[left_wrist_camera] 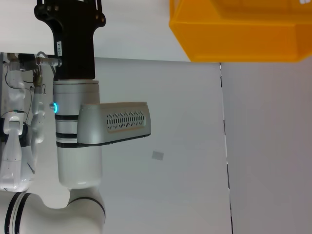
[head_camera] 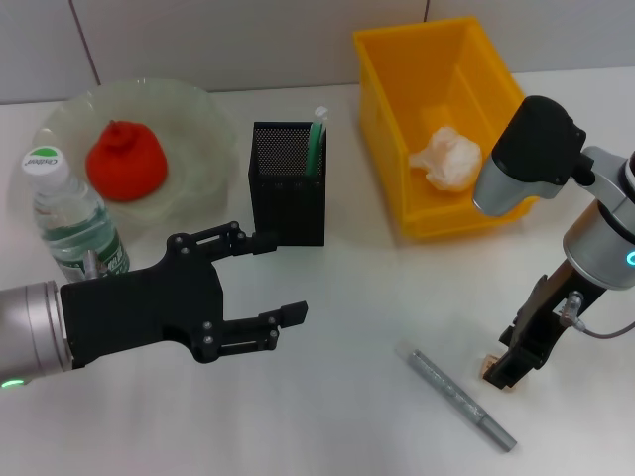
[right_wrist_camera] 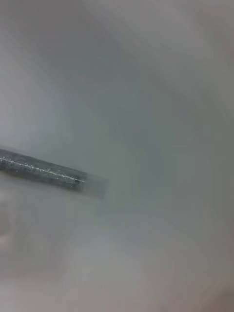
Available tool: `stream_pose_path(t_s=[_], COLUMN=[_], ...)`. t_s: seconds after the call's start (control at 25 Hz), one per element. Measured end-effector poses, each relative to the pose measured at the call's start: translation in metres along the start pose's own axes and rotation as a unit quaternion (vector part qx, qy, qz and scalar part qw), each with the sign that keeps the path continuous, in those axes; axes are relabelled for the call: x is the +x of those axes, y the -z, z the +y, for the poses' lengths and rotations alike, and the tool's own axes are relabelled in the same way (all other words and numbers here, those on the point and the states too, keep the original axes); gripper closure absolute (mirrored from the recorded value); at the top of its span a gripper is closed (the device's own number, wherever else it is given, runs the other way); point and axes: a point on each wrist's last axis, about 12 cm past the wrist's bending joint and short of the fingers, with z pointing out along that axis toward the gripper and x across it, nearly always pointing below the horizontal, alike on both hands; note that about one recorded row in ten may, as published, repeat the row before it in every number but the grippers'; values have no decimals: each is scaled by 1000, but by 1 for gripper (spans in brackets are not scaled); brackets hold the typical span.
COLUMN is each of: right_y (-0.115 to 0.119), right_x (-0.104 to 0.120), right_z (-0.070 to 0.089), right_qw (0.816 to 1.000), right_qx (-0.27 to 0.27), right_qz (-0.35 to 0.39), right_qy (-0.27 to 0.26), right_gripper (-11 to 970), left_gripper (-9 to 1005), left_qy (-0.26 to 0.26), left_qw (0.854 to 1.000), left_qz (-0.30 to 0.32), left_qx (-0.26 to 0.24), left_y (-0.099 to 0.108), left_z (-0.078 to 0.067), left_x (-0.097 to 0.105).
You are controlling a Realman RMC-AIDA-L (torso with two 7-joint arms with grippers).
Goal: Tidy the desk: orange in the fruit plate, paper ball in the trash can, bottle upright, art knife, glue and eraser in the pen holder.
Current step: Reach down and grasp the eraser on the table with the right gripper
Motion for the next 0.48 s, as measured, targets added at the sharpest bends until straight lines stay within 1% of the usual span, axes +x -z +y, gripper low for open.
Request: stream_pose_path(t_s=[0.12,0.48], right_y=[0,-4], right_x=[0,-2], right_z=[0,3], right_qw=[1000,1000], right_qx=[-1,1], right_qz=[1,8], right_qy=[0,7], right_gripper=[401,395], left_gripper=[212,212], left_qy=[-1,-2], left_qw=[1000,1000], left_qz=[0,0], left_qx=[0,1], left_y=[0,0], left_z=[0,0], left_x=[0,1])
